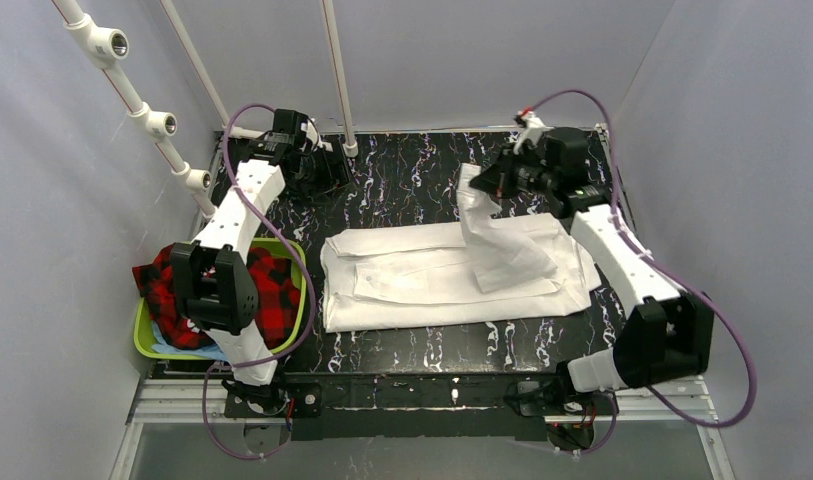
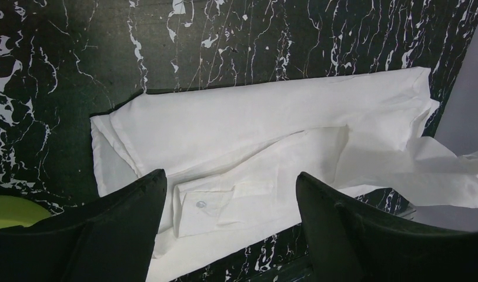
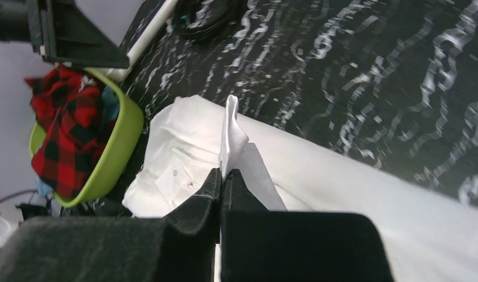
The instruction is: Set up the pet bed
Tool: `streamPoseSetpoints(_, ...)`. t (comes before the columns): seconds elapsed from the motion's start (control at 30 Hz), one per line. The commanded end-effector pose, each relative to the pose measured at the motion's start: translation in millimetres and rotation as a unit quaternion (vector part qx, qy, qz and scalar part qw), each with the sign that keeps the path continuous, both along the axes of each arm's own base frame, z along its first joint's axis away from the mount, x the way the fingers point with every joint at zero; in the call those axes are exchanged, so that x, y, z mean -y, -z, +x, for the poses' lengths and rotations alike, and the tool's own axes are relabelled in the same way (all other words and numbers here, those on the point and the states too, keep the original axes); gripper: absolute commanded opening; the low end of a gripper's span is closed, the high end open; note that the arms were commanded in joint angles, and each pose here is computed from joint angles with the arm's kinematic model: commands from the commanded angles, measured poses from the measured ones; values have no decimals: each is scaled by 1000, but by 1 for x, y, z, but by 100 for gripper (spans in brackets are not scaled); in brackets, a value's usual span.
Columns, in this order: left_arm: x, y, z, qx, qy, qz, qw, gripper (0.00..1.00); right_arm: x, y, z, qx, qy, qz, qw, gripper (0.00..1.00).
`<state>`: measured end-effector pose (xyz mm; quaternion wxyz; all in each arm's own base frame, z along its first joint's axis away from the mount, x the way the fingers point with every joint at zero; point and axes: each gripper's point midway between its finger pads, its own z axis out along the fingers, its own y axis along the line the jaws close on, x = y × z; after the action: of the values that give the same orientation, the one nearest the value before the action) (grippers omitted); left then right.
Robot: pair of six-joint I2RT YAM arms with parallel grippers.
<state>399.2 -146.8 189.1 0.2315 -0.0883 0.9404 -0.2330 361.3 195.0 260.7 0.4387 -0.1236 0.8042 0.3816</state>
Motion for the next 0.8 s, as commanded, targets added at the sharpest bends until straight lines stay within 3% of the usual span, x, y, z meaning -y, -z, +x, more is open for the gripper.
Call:
streamPoseSetpoints(0.0,-22,-42,-15,33,-27,15,999,80,-68,-14,-15,74,-151,-20,986,1)
streamPoseSetpoints(0.27,-40,-36,-36,16,-48,28,998,82,-128,50,-48,16,-261,-68,963,1)
streamPoseSetpoints(0.4,-44,-28,-46,-2,-55,36,998,84,-139,90,-71,-19,-322,-123,939,1)
streamPoseSetpoints(0.43,-45,-26,-47,-5,-58,39,998,85,-142,95,-77,-28,-339,-133,931,9)
streamPoseSetpoints(0.5,-46,-23,-48,-10,-55,43,998,96,-143,99,-83,-53,-357,-145,921,44)
streamPoseSetpoints(0.57,-46,-20,-49,-8,-44,45,998,98,-138,105,-78,-77,-339,-160,924,81)
streamPoseSetpoints(0.63,-42,-18,-49,-4,-24,41,999,98,-133,106,-63,-74,-293,-166,939,91)
streamPoseSetpoints(0.77,-23,-16,-51,-8,23,-3,1000,98,-111,84,-26,-47,-138,-140,979,94)
